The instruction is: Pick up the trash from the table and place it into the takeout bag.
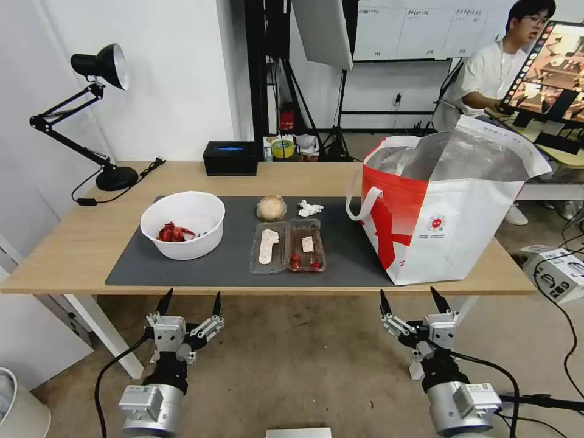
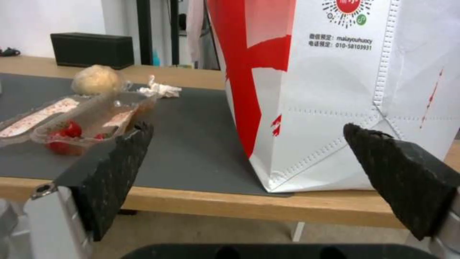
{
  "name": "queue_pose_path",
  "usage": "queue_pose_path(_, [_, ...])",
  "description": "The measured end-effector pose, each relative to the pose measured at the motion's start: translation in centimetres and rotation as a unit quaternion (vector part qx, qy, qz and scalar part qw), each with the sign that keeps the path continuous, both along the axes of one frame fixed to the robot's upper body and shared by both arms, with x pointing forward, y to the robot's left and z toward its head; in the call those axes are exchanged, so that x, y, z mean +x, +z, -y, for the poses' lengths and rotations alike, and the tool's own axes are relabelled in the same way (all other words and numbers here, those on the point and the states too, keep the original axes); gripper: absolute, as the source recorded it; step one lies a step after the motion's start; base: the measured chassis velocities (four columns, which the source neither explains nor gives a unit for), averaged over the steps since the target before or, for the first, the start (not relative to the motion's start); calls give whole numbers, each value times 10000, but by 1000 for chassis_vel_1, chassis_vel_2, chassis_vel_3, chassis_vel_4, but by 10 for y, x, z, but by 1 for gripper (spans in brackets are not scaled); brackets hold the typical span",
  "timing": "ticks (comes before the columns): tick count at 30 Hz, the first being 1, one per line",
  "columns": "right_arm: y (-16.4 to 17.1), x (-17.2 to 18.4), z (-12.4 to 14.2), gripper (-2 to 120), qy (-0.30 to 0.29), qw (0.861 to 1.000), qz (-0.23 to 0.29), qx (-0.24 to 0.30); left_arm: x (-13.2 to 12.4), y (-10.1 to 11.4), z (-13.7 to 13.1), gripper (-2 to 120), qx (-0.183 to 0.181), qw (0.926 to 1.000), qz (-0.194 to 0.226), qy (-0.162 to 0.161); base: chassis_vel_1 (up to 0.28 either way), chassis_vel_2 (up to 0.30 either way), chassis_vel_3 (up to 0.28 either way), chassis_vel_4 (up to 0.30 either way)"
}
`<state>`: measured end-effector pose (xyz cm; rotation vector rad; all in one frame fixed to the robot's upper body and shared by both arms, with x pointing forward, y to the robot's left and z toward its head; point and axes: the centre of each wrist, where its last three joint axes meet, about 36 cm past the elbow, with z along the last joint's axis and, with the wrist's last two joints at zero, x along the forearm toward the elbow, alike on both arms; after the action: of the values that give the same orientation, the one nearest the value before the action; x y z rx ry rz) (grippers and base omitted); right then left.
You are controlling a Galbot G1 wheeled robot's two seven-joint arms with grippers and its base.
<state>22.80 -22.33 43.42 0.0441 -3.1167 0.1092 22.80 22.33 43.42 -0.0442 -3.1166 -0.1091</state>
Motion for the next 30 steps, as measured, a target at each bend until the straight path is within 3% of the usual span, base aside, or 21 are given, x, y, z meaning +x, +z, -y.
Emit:
queue_pose_path(25, [2, 2, 3, 100, 58, 10000, -9, 4, 0, 0, 0, 100, -16, 10000, -2, -1, 0, 0, 0, 0])
queue_pose_path(30, [35, 23, 21, 100, 417, 9991, 29, -9, 9, 24, -4, 100, -489, 9987, 102, 74, 0, 0, 0, 0])
